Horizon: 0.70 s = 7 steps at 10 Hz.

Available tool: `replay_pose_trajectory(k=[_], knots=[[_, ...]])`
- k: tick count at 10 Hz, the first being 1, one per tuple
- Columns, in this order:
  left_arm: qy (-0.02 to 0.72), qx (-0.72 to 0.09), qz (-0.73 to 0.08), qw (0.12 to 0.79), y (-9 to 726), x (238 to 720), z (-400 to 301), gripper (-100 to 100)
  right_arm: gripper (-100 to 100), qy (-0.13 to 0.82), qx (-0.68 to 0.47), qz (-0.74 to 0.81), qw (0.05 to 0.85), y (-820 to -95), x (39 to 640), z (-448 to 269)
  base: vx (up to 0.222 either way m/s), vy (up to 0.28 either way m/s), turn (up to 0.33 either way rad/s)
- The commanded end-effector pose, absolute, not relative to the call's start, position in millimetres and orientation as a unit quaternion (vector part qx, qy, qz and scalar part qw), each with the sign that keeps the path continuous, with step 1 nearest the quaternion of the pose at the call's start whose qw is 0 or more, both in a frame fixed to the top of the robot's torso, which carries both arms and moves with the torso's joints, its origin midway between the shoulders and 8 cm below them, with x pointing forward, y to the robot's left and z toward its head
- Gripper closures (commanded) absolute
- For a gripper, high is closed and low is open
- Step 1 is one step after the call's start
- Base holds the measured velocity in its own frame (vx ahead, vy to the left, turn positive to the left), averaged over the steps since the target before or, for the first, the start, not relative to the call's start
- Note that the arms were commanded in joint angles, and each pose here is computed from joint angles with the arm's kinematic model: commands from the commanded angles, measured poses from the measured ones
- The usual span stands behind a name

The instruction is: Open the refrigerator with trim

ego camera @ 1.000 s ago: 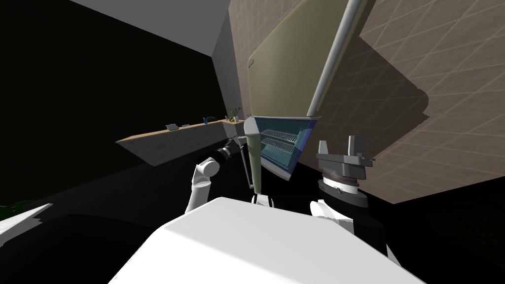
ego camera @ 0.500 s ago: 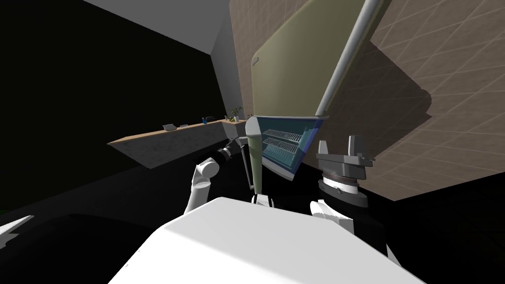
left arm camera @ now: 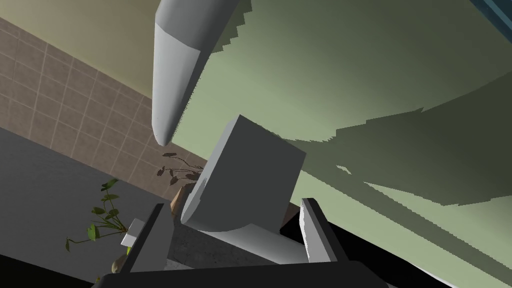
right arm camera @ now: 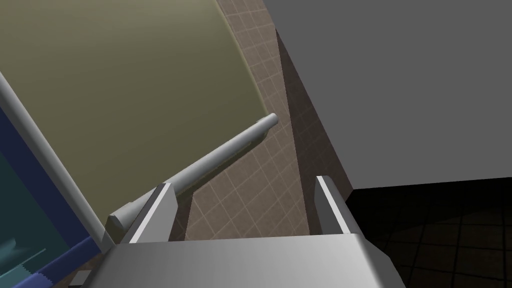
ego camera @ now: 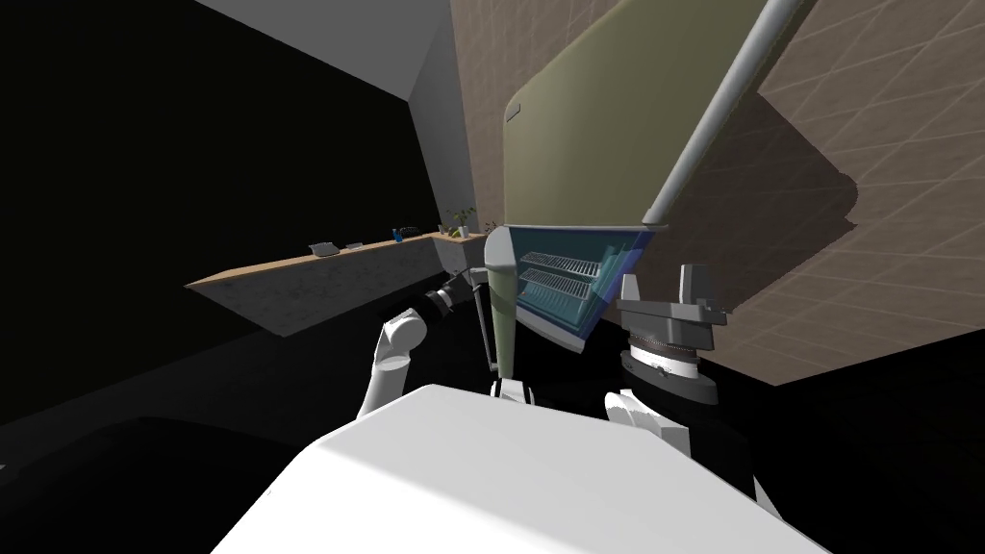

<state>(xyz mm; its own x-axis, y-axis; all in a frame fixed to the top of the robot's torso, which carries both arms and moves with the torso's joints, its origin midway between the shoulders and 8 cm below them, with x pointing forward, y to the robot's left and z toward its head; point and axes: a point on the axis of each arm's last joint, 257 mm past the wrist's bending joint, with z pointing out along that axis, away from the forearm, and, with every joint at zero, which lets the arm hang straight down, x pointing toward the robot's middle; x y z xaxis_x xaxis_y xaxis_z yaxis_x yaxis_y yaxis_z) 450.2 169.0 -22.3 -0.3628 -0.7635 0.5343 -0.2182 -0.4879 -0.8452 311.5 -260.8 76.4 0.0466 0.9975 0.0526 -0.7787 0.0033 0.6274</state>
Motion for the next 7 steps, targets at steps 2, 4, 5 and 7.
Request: replay_pose_trajectory(k=[2,4,5,7], knots=[[0.476,-0.516,-0.687,0.186,154,443,-20,100,0,0.212,0.258,0.657,0.676,-261,311,76,0.022,0.16,-0.055],[0.48,-0.513,-0.688,0.181,150,440,-20,100,0,0.212,0.258,0.657,0.676,-261,311,76,0.044,0.233,-0.063],[0.483,-0.509,-0.69,0.177,145,438,-20,100,0,0.212,0.258,0.657,0.676,-261,311,76,0.022,0.249,-0.076],[0.49,-0.502,-0.692,0.168,137,432,-19,100,0,0.212,0.258,0.657,0.676,-261,311,76,0.057,0.27,-0.076]])
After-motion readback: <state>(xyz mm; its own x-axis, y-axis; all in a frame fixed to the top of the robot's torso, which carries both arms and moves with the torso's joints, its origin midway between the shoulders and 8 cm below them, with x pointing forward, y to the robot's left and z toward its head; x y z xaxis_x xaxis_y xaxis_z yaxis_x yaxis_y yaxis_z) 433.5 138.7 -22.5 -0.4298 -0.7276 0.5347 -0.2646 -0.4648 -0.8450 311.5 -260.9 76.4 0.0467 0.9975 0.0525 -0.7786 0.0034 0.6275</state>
